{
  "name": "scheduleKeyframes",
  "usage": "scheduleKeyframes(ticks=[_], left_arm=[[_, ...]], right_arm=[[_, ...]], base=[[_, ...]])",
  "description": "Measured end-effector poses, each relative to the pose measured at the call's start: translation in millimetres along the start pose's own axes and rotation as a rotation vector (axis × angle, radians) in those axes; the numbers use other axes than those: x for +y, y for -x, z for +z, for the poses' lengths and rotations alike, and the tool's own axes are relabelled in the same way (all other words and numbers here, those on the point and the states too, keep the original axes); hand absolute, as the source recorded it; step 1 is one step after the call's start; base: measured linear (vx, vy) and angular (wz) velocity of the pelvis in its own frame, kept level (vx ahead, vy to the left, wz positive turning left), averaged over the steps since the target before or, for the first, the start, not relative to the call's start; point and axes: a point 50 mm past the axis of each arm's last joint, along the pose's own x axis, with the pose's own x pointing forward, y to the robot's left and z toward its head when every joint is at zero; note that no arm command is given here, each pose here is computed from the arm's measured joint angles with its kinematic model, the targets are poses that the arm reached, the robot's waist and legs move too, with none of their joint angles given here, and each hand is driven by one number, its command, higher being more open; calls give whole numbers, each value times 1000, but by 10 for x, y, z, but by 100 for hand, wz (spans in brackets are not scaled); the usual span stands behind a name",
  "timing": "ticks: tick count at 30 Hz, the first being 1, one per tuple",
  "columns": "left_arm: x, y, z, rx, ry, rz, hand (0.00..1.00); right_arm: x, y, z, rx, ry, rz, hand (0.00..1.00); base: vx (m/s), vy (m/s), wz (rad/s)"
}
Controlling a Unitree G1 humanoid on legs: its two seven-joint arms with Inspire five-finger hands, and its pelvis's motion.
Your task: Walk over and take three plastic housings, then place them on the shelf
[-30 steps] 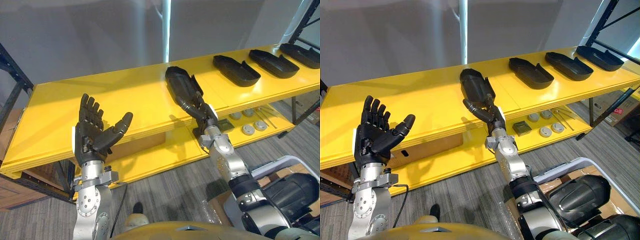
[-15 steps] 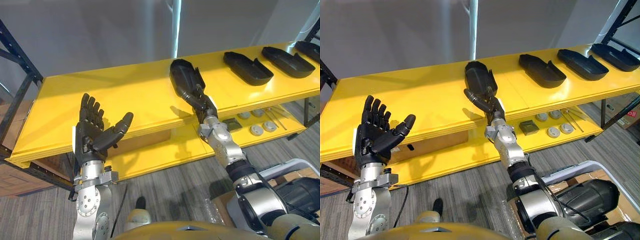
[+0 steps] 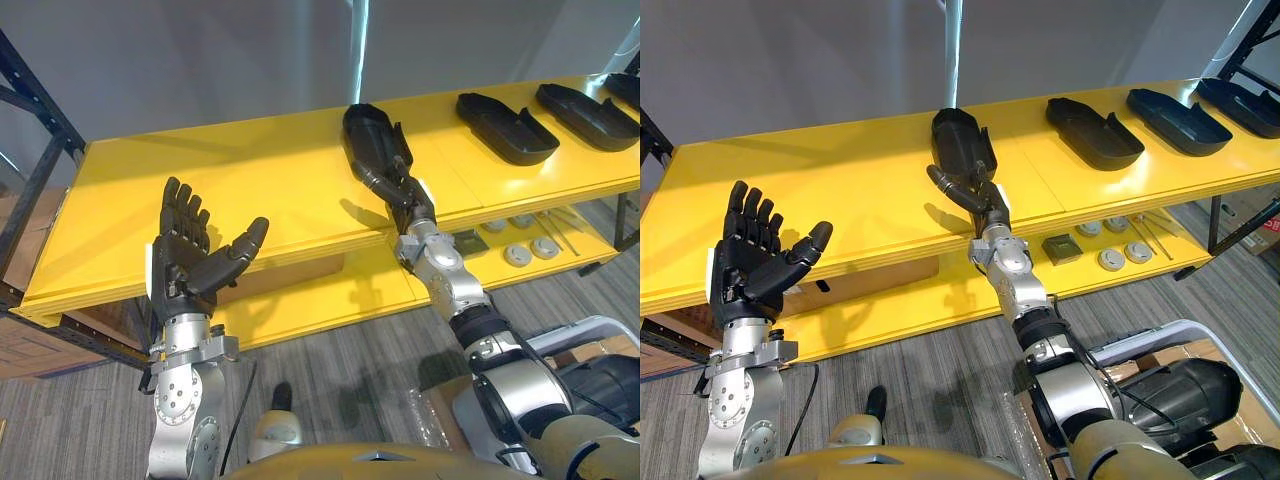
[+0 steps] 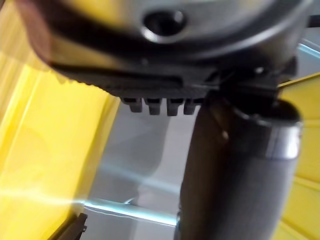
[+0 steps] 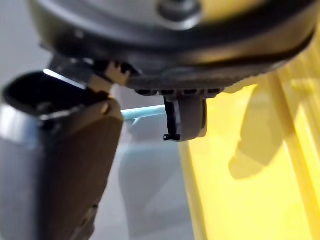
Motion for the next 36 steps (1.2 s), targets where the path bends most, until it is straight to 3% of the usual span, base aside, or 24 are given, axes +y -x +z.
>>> scheduleKeyframes(ticks=[6,11,17,27,32,36], left_arm=[[32,17,4,-2,-7,11,100],[38,7,35,-28,-2,-1,100],[-151,12,22,-32,38,-161,100],[-744,45,-35,1,168,-448,100],[-898,13,-89,3,141,-519,100],[-946,55,-176,60,136,-517,100]], right_arm=[[105,571,85,-154,-92,112,100],[10,1033,162,-232,-110,156,100],[-303,1459,61,-202,-58,-11,100],[-832,2245,-384,-12,-101,-589,100],[-991,2594,-453,27,-160,-702,100],[-947,2623,-449,-9,-185,-665,100]], base=[[26,0,-16],[36,0,-38],[14,4,-39],[29,13,-68],[37,4,-75],[21,-12,-56]])
